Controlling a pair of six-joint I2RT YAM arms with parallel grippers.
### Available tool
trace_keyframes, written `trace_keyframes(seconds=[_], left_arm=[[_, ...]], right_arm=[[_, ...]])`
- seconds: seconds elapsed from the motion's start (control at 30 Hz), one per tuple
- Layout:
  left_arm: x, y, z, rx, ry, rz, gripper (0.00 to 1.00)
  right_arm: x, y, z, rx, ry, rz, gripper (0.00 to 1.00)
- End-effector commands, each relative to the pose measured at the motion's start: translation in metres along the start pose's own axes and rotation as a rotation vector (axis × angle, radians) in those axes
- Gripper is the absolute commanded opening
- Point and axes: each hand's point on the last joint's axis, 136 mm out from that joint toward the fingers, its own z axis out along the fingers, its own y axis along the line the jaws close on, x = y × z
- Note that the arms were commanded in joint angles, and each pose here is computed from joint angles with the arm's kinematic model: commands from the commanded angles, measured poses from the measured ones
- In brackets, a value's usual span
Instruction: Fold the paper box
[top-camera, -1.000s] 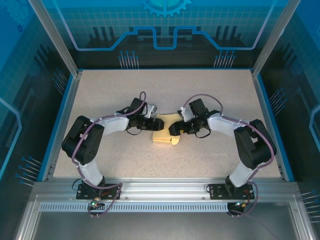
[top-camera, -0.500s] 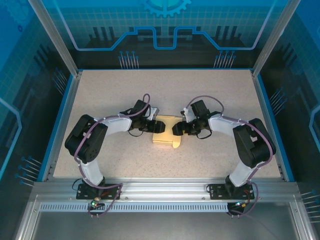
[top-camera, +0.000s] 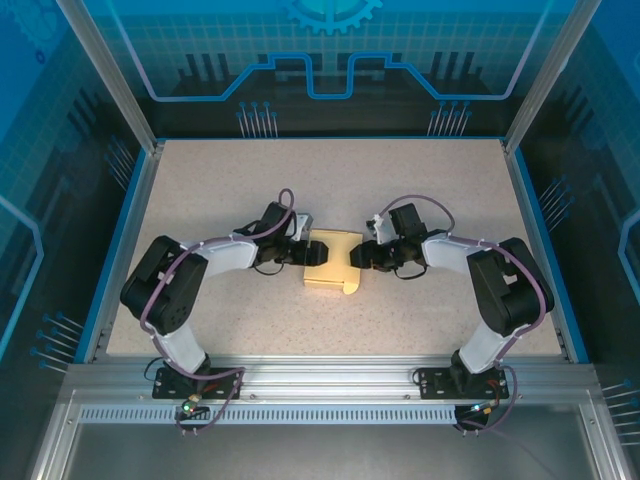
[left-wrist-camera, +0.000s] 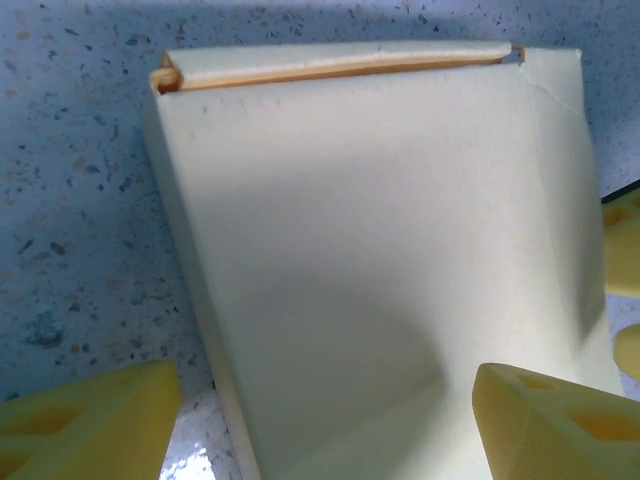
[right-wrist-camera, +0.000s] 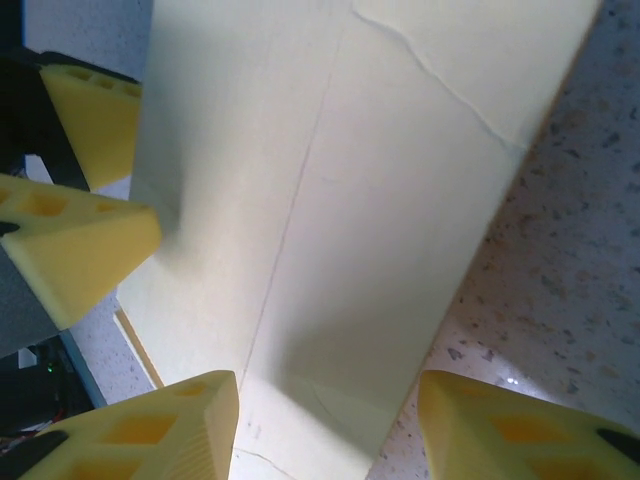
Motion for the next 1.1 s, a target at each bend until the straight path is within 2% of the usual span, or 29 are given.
trace_keyframes(seconds=[0.0,0.17,0.4,0.6,0.7,0.87,1.07], left_arm=[[-0.01,-0.004,-0.013,0.027,-0.058,-0.025,0.79],[-0.006,0.002,-0.012,0.027,-0.048,-0.051,0.74],[0.001,0.002,-0.006,0.052,-0.026,-0.077,0.51],[0.006,0.005,-0.001,0.053,-0.012,-0.093,0.4],[0.008,0.007,0.001,0.049,-0.005,-0.099,0.37],[0.011,0.009,0.003,0.048,0.001,-0.107,0.34],[0.012,0.008,0.003,0.062,-0.007,-0.122,0.34]], right_arm=[[-0.005,0.003,-0.001,-0.042,-0.012,0.008,0.49],[-0.008,0.004,0.002,-0.055,-0.015,0.009,0.43],[-0.008,0.006,0.006,-0.085,-0.012,0.015,0.26],[-0.005,0.004,0.009,-0.098,-0.007,0.019,0.17],[-0.005,0.008,0.008,-0.117,-0.011,0.02,0.11],[-0.007,0.014,0.004,-0.139,-0.027,0.015,0.1],[-0.013,0.033,-0.005,-0.2,-0.067,0.004,0.03]])
